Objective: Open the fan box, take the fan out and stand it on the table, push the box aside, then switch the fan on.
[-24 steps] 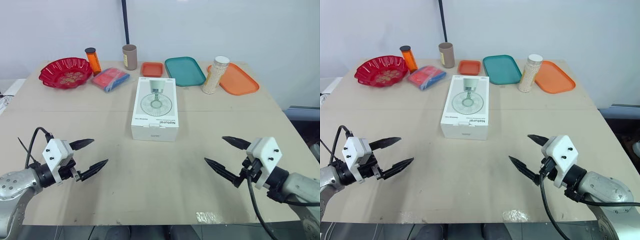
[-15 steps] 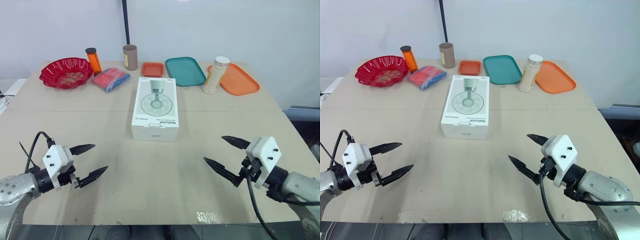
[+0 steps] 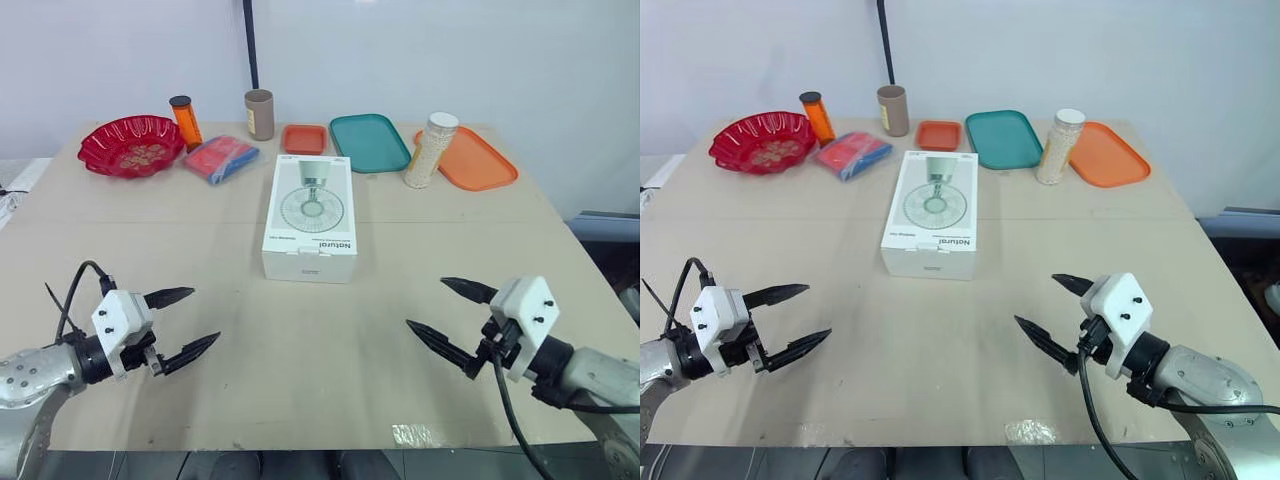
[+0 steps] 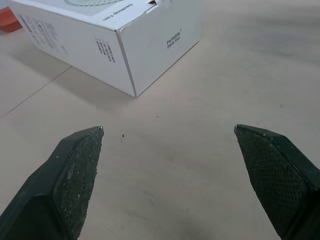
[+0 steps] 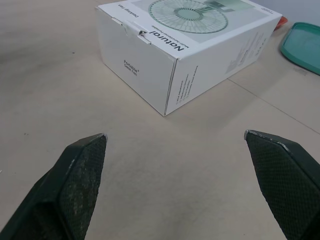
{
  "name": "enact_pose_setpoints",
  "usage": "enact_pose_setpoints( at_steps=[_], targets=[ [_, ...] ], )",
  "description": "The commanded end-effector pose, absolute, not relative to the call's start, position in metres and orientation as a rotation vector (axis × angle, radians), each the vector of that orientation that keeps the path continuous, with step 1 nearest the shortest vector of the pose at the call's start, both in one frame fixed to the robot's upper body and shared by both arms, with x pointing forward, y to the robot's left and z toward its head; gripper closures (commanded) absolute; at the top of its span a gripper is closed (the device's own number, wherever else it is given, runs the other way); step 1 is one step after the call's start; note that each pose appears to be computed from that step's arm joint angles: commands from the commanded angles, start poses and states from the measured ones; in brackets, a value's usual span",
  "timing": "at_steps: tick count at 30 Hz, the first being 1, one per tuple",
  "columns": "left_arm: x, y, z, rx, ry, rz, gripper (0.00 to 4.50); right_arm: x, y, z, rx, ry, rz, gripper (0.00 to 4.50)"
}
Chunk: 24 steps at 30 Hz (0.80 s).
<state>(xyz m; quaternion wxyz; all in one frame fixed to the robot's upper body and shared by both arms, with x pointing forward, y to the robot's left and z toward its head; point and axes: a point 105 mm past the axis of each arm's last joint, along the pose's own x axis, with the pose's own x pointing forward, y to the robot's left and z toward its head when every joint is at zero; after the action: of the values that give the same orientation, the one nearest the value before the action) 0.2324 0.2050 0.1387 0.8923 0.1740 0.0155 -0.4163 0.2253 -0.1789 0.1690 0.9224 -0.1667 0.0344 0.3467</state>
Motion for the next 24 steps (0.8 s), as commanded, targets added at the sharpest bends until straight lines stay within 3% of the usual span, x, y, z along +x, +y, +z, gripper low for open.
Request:
enact_pose_setpoints(
  at_steps=[1,14,16,19,20,21,24],
  targets=[
    [0.235,0.205,0.145,0.399,-0.002,-0.848,0.04,0.223,-0.176,0.177,-0.369,0.045,0.723,0.00],
    [0.249,0.186,0.178,0.319,-0.105,-0.815,0.04,0.229,-0.175,0.179,-0.388,0.039,0.737,0.00],
    [0.251,0.187,0.181,0.305,-0.108,-0.805,0.28,0.230,-0.174,0.179,-0.387,0.040,0.743,0.00],
    [0.255,0.186,0.188,0.293,-0.119,-0.798,1.25,0.232,-0.173,0.178,-0.388,0.036,0.746,0.00],
    [0.256,0.185,0.189,0.292,-0.123,-0.798,1.88,0.232,-0.173,0.179,-0.387,0.035,0.745,0.00],
    [0.256,0.182,0.191,0.292,-0.133,-0.807,1.99,0.232,-0.172,0.179,-0.387,0.033,0.746,0.00],
    [0.260,0.175,0.199,0.282,-0.168,-0.813,3.03,0.232,-0.171,0.179,-0.386,0.028,0.748,0.00]
  ],
)
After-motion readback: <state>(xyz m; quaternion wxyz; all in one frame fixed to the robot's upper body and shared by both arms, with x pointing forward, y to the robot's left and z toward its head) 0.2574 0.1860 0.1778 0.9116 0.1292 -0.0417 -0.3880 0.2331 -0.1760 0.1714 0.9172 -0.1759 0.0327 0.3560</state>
